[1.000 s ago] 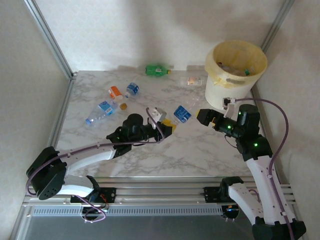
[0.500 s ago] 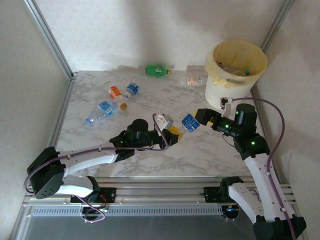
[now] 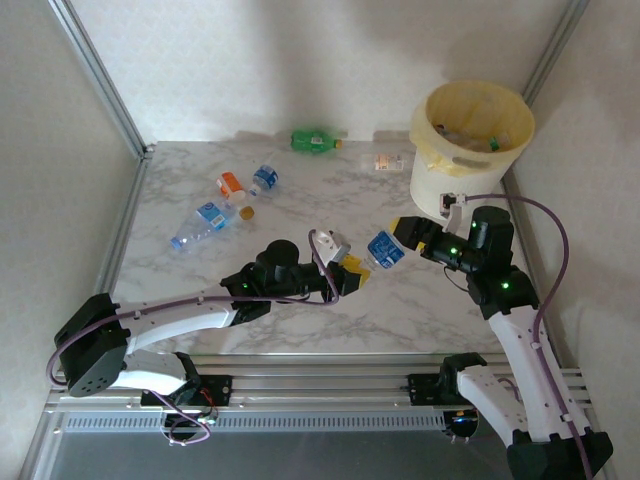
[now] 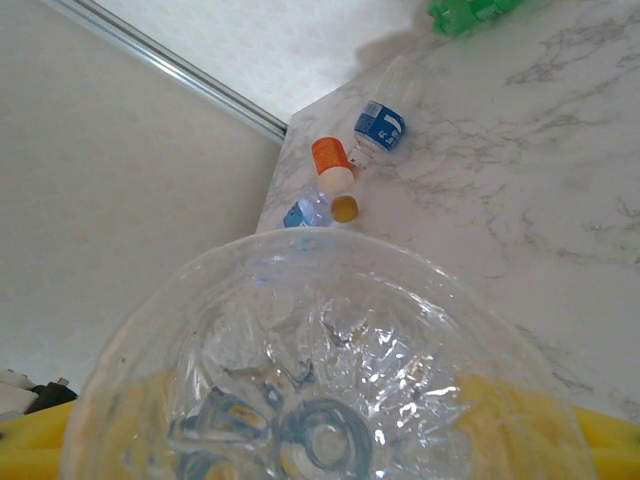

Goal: Throw the plastic bottles in the bin

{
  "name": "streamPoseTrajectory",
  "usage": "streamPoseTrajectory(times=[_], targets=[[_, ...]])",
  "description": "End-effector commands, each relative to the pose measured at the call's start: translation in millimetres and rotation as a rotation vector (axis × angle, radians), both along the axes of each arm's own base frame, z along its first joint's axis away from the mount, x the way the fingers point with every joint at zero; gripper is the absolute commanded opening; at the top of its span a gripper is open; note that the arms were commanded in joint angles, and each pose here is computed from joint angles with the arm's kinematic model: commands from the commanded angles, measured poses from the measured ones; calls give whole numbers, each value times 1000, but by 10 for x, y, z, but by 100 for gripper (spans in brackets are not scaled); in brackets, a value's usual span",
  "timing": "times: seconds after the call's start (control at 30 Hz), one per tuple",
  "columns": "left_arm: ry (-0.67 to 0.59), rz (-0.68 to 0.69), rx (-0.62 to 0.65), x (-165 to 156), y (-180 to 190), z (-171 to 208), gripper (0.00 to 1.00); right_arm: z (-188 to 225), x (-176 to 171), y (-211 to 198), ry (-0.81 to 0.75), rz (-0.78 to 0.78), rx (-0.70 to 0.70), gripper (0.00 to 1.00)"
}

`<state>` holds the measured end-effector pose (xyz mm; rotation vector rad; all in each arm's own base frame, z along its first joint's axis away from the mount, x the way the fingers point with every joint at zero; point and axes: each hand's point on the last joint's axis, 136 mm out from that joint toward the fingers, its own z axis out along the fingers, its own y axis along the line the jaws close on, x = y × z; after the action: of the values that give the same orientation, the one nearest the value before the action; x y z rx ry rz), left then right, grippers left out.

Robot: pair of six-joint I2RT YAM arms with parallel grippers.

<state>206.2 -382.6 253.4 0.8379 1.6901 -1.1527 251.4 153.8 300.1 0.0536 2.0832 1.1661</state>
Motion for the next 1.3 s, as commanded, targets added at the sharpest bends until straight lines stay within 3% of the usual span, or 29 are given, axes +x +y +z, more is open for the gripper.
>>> streamPoseTrajectory(times=[0.0,0.13,0.2,0.3,0.43,0.93,1.27], targets=[[-53,-17,-36,-27,-45,199,16,13,-8,31,3,12,9,59],[-51,-14,-28,-14,-56,167,21,46,-18,28,0,12,11,50],[-52,6,-26,18,-42,159,39,56,-23,25,-2,10,9,48],[-55,39,-34,55,-1,170,82,52,-19,6,-2,0,-2,46],[-65,75,-44,87,59,198,99,54,-13,-33,-8,-20,-27,43],[-119,164,-65,115,305,316,100,127,121,-330,-58,-143,-246,39],[-123,273,-70,226,507,340,100,762,424,-1009,-367,-452,-615,36]])
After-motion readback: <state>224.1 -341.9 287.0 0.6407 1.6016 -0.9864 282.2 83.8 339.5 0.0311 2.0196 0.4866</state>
